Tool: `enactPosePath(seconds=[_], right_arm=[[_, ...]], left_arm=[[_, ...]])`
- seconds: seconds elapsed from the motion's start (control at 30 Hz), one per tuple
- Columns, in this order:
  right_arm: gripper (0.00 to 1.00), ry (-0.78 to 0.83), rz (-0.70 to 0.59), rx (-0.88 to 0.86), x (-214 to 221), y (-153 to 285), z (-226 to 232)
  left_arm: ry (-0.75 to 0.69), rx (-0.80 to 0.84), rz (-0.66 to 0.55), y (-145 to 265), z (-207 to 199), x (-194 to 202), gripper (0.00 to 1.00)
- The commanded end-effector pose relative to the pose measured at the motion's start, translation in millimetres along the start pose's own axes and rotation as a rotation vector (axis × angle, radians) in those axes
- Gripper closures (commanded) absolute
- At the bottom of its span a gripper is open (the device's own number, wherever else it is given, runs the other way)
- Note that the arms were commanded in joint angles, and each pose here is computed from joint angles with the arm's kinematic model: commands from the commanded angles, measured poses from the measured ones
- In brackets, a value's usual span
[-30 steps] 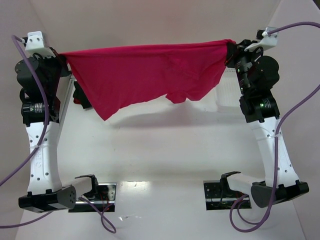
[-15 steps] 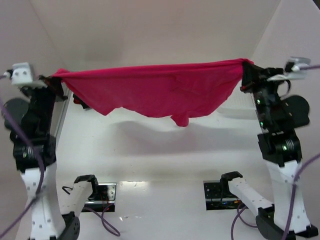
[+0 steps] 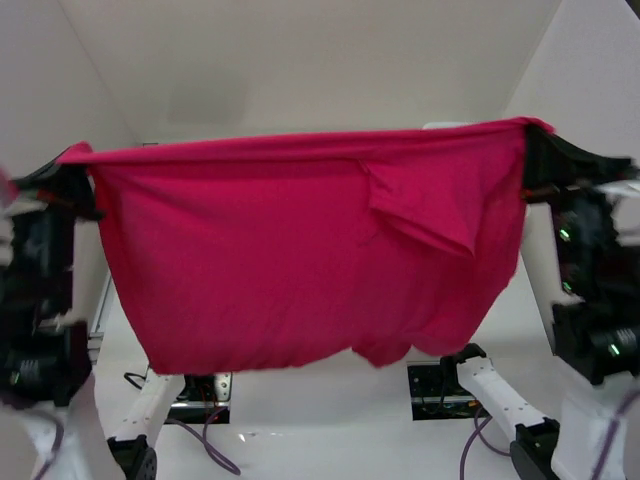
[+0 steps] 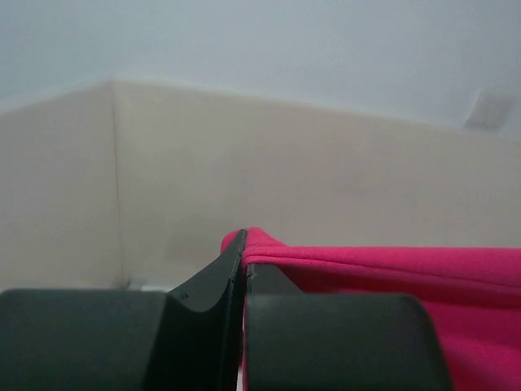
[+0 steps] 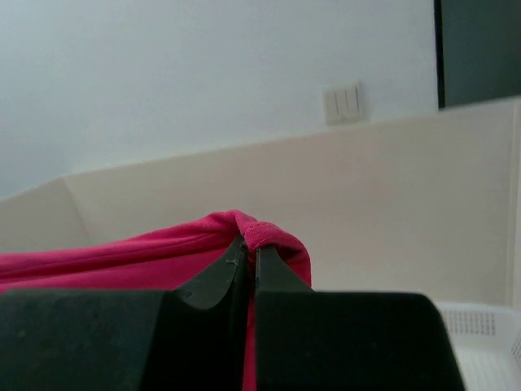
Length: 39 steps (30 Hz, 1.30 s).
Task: Fold and stack the t-shirts
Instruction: Flatten out the tshirt
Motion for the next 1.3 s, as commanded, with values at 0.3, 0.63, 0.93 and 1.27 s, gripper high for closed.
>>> enactPosePath(seconds=[0.3,0.63,0.93,1.27], right_arm=[[1.0,0.065,0.685,0.414,317,-55,-67],[1.0,0.002,0.936,0.428,468,-77,-78],[1.0,-0.024,0.725,0.374,448,-152,-72],[1.0,-0.016,0.463,0.266,277,-121,-48]], left_arm=[[0.021,-0.343,0.652,-94,99,307,1.0],[-0.103,-0.497,0.935,-130,155,459,1.0],[0.013,-0.393,0.684,-216,138,426,1.0],[0.033,-0.24,0.39,-166,80,238,1.0]])
Point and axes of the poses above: each gripper's point midway between its finger pads, its own y axis back along the fingers, its own z axis along the line the jaws close on, x = y × z, the point moved 8 cm from there along y, back along the fingers, and after that the axes turned 6 degrees about y, right-handed, at the moved point
